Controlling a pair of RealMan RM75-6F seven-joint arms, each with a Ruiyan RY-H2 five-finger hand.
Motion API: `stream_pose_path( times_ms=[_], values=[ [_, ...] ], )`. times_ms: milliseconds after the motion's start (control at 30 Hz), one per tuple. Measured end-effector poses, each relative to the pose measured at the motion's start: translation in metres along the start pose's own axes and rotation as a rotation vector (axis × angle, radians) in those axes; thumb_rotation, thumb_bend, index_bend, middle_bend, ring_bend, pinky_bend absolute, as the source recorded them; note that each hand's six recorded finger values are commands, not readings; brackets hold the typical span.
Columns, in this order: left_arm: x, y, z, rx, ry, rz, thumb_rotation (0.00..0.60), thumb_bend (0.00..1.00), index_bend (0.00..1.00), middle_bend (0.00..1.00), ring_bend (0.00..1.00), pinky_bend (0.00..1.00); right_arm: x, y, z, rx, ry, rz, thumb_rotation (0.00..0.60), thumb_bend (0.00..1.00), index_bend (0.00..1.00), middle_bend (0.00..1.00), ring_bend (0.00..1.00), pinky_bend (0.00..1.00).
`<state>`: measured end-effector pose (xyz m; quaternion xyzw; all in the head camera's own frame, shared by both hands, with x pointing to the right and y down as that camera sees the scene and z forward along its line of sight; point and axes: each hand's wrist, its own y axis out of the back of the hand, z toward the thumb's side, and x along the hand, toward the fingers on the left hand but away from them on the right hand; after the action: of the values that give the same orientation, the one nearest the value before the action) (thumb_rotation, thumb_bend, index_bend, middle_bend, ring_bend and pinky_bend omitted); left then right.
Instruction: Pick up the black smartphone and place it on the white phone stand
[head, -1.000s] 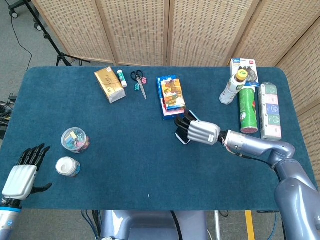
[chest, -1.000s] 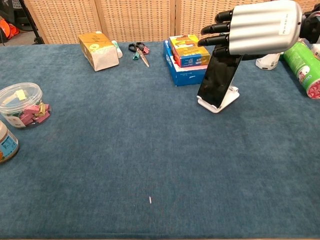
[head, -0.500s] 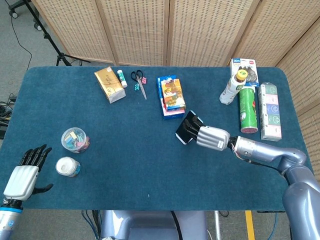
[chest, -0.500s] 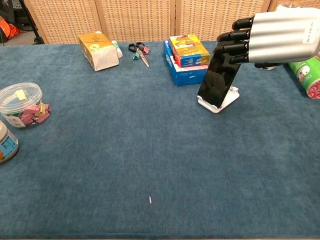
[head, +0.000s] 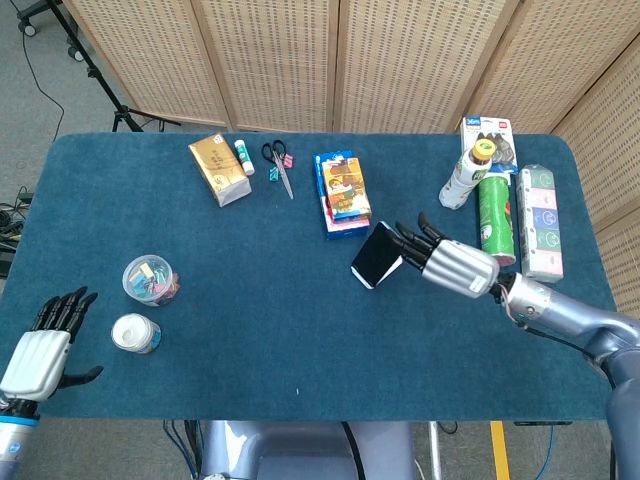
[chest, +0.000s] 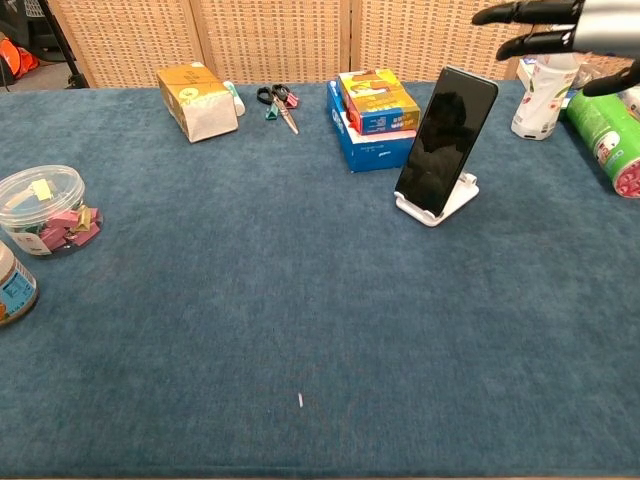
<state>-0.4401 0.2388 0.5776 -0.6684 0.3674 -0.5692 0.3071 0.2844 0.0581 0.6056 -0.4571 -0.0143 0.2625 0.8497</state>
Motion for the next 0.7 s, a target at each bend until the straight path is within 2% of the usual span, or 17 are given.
stream_pose_path(
  times_ms=[167, 300, 533, 633, 700],
  values=[
    [-0.002, 0.007, -0.004, -0.023, -0.004, 0.014, 0.6, 0.0, 0.0, 0.0, 0.0, 0.0, 0.034, 0.005, -0.017, -0.133, -0.174, 0.031, 0.6, 0.0, 0.16, 0.01, 0.0, 0.13],
    [-0.005, 0.01, -0.004, -0.026, -0.016, 0.025, 0.6, 0.0, 0.0, 0.0, 0.0, 0.0, 0.06, 0.01, -0.016, -0.314, -0.34, 0.053, 0.6, 0.0, 0.09, 0.0, 0.0, 0.08],
    [-0.009, 0.014, -0.006, -0.027, -0.037, 0.058, 0.6, 0.0, 0.0, 0.0, 0.0, 0.0, 0.126, 0.025, 0.013, -0.685, -0.698, 0.117, 0.6, 0.0, 0.04, 0.0, 0.0, 0.03],
    [-0.011, 0.017, -0.006, -0.032, -0.047, 0.084, 0.6, 0.0, 0.0, 0.0, 0.0, 0.0, 0.159, 0.032, 0.03, -0.798, -0.827, 0.146, 0.6, 0.0, 0.02, 0.0, 0.0, 0.01],
    [-0.012, 0.02, -0.006, -0.036, -0.055, 0.108, 0.6, 0.0, 0.0, 0.0, 0.0, 0.0, 0.178, 0.038, 0.042, -0.852, -0.886, 0.156, 0.6, 0.0, 0.01, 0.0, 0.0, 0.0]
  ],
)
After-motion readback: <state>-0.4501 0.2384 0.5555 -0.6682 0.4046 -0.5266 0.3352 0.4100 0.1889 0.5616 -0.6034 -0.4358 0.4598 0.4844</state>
